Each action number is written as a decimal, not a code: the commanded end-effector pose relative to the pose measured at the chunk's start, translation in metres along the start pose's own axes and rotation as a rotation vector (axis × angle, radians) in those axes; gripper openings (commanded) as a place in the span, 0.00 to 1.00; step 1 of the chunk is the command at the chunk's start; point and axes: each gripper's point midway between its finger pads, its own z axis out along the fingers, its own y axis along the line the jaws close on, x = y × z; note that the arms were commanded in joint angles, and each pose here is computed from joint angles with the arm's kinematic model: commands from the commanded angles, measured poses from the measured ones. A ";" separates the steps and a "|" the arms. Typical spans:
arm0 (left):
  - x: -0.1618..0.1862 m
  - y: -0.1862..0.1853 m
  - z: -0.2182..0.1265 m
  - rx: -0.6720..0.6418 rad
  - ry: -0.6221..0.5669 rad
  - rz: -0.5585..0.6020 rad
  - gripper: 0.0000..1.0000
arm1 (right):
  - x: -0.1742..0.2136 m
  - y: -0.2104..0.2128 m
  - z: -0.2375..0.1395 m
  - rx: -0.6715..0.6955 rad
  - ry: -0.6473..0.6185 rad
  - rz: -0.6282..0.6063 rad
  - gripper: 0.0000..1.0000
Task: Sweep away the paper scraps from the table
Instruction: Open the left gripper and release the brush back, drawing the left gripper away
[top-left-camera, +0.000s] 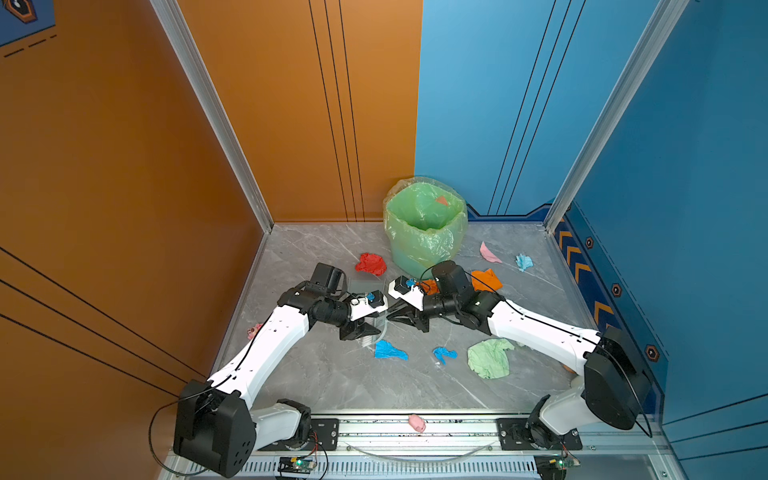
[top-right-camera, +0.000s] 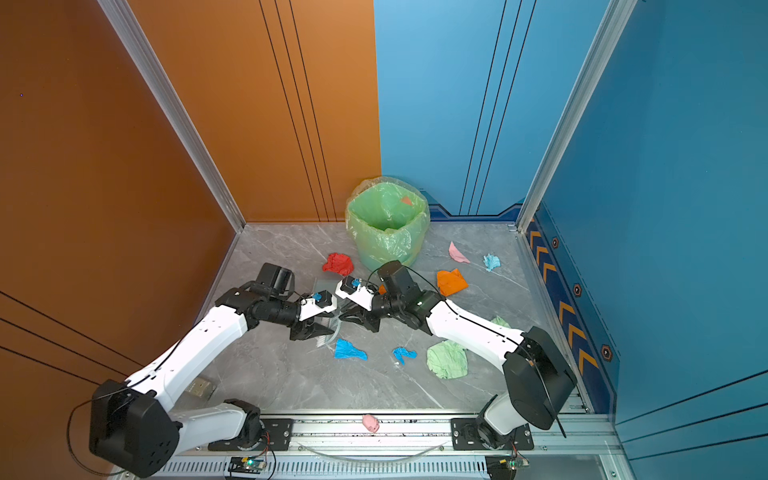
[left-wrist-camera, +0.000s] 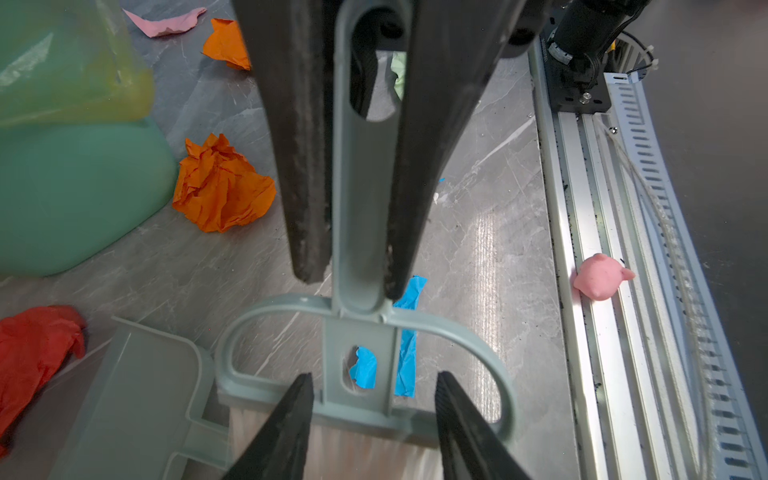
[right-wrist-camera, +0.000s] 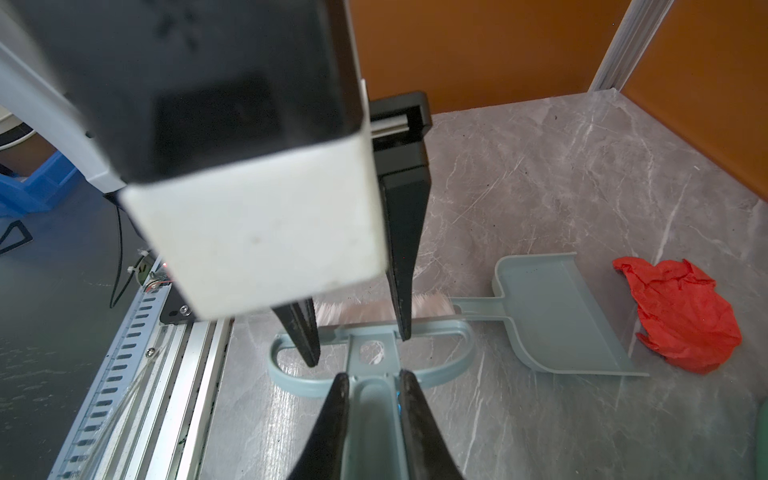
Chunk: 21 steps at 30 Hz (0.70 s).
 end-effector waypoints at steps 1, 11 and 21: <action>0.009 0.006 -0.002 -0.055 0.020 -0.012 0.51 | -0.004 -0.002 -0.003 -0.007 -0.001 0.030 0.00; 0.024 0.028 -0.008 -0.243 0.041 -0.019 0.64 | -0.001 -0.008 -0.012 0.021 0.010 0.059 0.00; 0.051 0.078 -0.023 -0.574 0.084 -0.191 0.97 | -0.008 -0.029 -0.024 0.137 -0.024 0.177 0.00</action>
